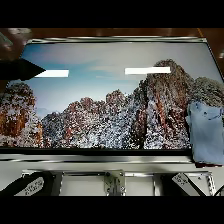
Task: Fold the shirts.
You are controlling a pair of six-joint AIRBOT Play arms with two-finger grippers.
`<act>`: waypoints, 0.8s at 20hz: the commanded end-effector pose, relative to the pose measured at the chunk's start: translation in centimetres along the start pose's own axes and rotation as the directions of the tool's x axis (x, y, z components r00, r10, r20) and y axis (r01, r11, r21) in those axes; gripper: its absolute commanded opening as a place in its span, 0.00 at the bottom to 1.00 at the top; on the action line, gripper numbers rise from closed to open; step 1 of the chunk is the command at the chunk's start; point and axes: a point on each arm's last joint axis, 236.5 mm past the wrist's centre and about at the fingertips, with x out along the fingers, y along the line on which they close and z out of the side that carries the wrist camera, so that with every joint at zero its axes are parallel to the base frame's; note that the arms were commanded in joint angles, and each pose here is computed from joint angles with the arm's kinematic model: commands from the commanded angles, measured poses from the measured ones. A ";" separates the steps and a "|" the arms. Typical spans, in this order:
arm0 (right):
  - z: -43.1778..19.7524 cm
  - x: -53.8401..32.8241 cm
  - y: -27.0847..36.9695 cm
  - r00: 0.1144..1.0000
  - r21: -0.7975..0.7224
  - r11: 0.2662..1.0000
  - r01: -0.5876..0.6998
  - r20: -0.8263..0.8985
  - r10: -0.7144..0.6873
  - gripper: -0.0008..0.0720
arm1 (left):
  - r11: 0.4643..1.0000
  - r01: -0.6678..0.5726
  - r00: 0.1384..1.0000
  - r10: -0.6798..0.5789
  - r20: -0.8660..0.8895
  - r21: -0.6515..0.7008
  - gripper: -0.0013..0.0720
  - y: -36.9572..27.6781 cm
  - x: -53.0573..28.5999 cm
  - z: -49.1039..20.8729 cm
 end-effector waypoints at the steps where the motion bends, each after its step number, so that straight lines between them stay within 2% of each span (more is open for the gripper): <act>1: 8.7 -9.3 6.2 0.896 -0.128 0.982 -0.138 0.407 0.179 0.71 | 0.966 -0.253 0.944 0.259 -0.204 0.059 0.06 3.9 2.4 -4.6; 2: 9.1 -11.6 10.6 0.844 -0.271 0.945 -0.182 0.451 0.291 0.74 | 0.945 -0.307 0.897 0.327 -0.297 0.113 0.06 4.6 3.4 -6.8; 3: 8.1 -12.3 14.6 0.827 -0.415 0.890 -0.189 0.421 0.371 0.90 | 0.913 -0.356 0.812 0.407 -0.418 0.199 0.07 5.3 4.2 -9.8; 4: 6.0 -11.6 18.0 0.851 -0.518 0.836 -0.182 0.343 0.398 0.91 | 0.882 -0.365 0.709 0.471 -0.525 0.297 0.10 5.7 4.9 -12.8; 5: 3.9 -10.0 19.9 0.896 -0.572 0.803 -0.167 0.253 0.366 0.91 | 0.872 -0.342 0.648 0.489 -0.584 0.350 0.47 5.4 6.0 -14.6; 6: 2.1 -7.9 20.7 0.944 -0.568 0.810 -0.150 0.161 0.288 0.91 | 0.881 -0.298 0.642 0.470 -0.605 0.368 0.58 4.4 7.5 -15.6; 8: -1.6 -4.7 21.5 0.983 -0.604 0.780 -0.164 -0.034 0.180 0.93 | 0.914 -0.254 0.750 0.392 -0.533 0.315 0.60 1.9 10.6 -14.2; 9: -2.6 -3.9 21.9 0.984 -0.618 0.766 -0.174 -0.091 0.150 0.93 | 0.926 -0.263 0.793 0.367 -0.486 0.271 0.67 1.4 11.2 -12.9; 16: -4.0 -3.3 23.5 0.982 -0.657 0.729 -0.191 -0.135 0.136 0.93 | 0.924 -0.294 0.769 0.380 -0.515 0.243 0.66 2.7 10.2 -13.3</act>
